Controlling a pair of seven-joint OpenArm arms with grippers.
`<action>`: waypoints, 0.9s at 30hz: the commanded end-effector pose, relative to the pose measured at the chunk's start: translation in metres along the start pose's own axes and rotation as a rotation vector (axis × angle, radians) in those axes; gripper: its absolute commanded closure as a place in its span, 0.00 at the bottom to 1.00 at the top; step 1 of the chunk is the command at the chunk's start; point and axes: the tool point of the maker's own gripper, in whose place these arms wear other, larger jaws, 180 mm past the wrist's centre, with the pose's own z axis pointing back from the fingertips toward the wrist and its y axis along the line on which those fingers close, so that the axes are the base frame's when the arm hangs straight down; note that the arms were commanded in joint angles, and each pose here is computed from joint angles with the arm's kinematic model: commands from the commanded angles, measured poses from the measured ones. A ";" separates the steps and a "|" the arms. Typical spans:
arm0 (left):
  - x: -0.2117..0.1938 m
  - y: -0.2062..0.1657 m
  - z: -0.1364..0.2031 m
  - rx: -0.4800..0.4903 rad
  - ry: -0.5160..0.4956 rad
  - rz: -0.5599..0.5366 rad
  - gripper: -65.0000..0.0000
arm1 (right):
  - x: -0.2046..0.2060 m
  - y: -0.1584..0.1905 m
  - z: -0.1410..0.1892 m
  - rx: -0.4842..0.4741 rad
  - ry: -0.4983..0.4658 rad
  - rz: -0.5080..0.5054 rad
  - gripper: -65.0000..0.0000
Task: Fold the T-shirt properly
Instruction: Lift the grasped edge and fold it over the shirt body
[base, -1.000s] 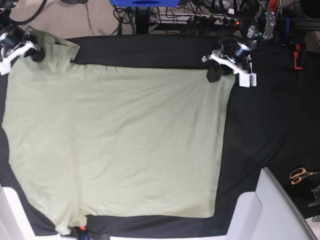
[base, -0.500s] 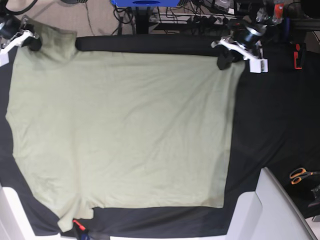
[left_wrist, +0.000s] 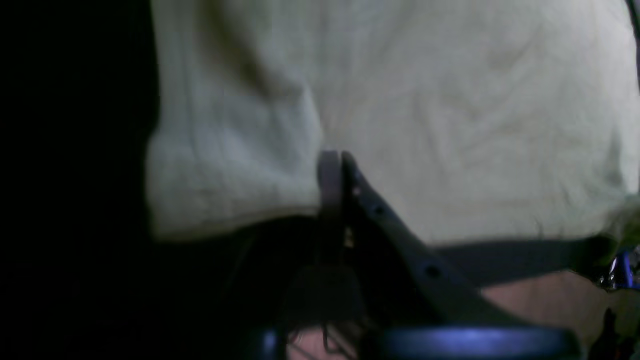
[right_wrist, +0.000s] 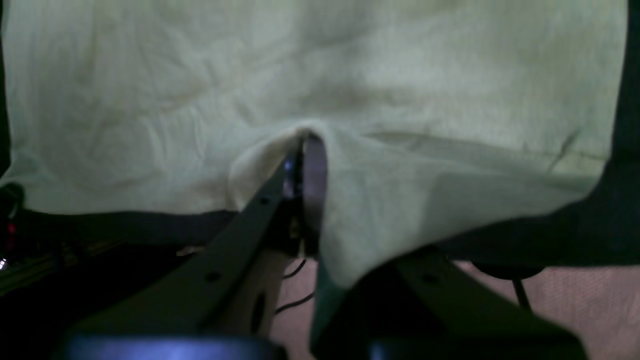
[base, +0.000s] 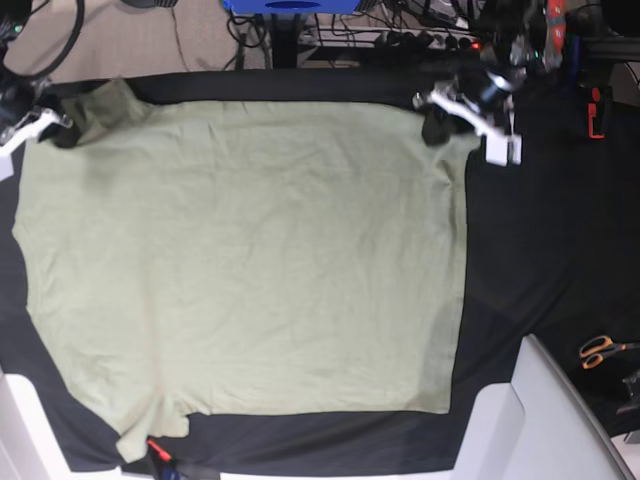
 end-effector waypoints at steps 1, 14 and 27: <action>0.013 -0.005 -0.001 -0.017 -0.025 -0.010 1.00 | 0.020 0.003 0.003 0.009 -0.052 0.018 1.00; 0.060 -0.014 -0.037 -0.052 0.005 -0.049 1.00 | 0.063 -0.009 -0.027 0.034 -0.056 -0.020 1.00; 0.077 -0.012 -0.064 -0.055 0.018 -0.046 1.00 | 0.104 -0.001 -0.062 0.079 -0.099 -0.006 1.00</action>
